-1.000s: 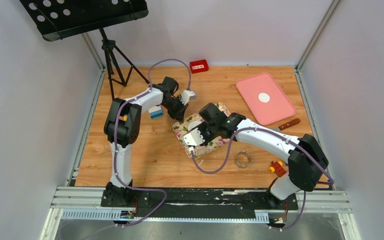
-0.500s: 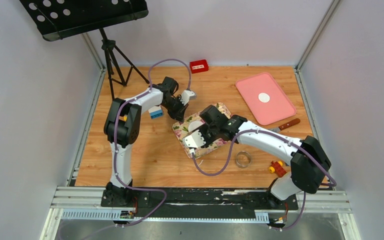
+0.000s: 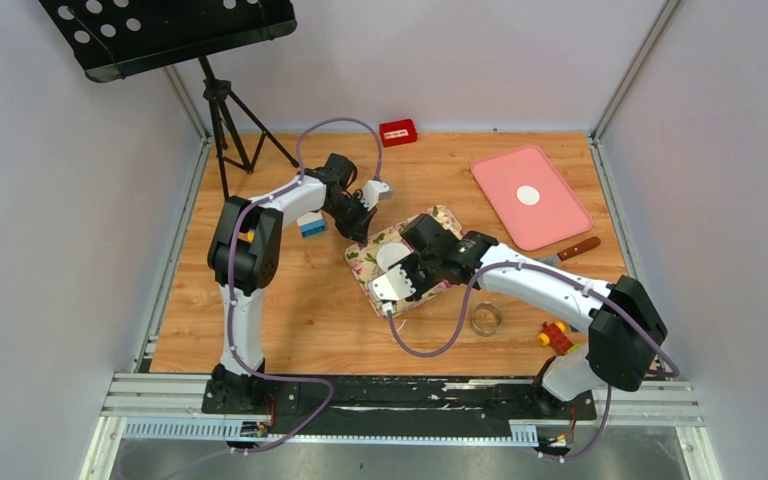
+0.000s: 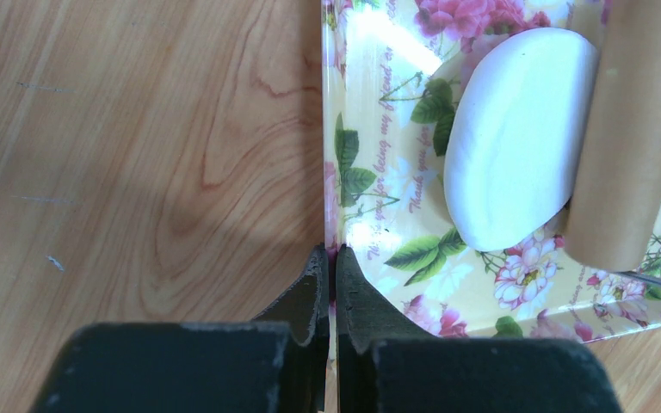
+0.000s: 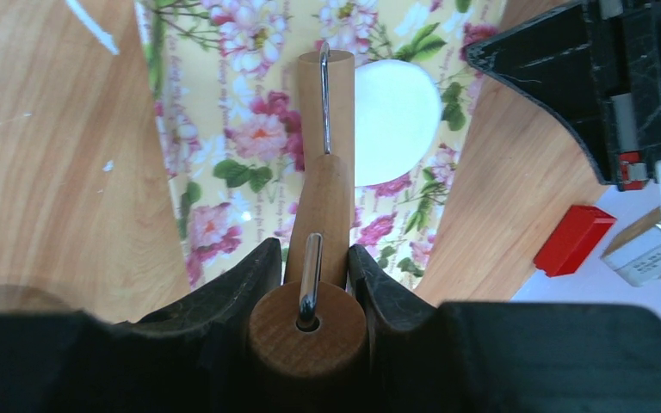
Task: Roll out the dumpling wrappers from the dough
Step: Flatten out the dough on the work surface.
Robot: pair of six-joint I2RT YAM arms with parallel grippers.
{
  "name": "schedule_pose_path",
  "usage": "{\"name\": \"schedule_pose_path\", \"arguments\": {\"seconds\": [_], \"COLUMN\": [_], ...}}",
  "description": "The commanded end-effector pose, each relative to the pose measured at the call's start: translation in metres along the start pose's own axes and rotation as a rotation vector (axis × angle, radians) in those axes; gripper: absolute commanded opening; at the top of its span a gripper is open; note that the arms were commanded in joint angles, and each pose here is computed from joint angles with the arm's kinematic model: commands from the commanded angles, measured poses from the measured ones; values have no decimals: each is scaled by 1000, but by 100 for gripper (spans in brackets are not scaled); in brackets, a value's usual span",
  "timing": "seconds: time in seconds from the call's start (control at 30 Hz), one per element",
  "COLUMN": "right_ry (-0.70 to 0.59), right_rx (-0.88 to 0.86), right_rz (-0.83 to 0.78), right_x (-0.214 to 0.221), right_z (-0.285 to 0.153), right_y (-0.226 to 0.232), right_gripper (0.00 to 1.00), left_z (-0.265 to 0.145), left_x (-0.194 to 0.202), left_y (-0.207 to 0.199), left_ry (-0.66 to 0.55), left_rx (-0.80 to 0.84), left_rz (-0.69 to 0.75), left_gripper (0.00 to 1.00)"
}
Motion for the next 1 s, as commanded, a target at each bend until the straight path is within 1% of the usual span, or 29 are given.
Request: {"name": "schedule_pose_path", "arguments": {"seconds": [0.0,0.1,0.2,0.33,0.4,0.47,0.53,0.6,0.63,0.73,0.83,0.97], "right_ry": [121,119,98,-7,-38,-41,-26,-13,17,69,99,104], "right_rx": [-379,-336,-209,-4,78,158,201,208,236,241,197,127], "right_rz": [115,115,128,124,120,128,127,117,114,95,108,113], "right_x": [26,23,12,-14,-22,-26,-26,-24,-19,-9,1,7], "right_z": [-4,-8,-21,-55,-65,-69,-63,-51,-45,-21,-1,15], "right_y": [90,78,45,-10,-31,-51,-64,-69,-74,-75,-67,-48], "right_gripper": [0,0,0,0,0,0,0,0,0,0,0,0], "left_z": [3,3,3,3,3,3,3,3,3,2,2,2], "left_x": [4,5,5,5,5,5,5,5,4,5,5,5], "left_y": [-11,-12,-12,-13,-13,-13,-14,-14,-15,-15,-15,-15], "left_ry": [21,22,21,21,20,19,18,16,16,15,15,15], "left_rx": [21,24,28,32,32,32,36,36,37,39,38,37], "left_rz": [13,12,14,14,14,15,14,14,14,16,15,15], "left_gripper": [0,0,0,0,0,0,0,0,0,0,0,0]}}
Point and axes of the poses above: each gripper's point midway between its finger pads, its own z axis out along the fingers, its own y axis along the line the jaws close on, x = y × z, the point moved 3 cm from there along -z, back along the fingers, and after that the axes turned 9 degrees about z, right-handed, at the moved point
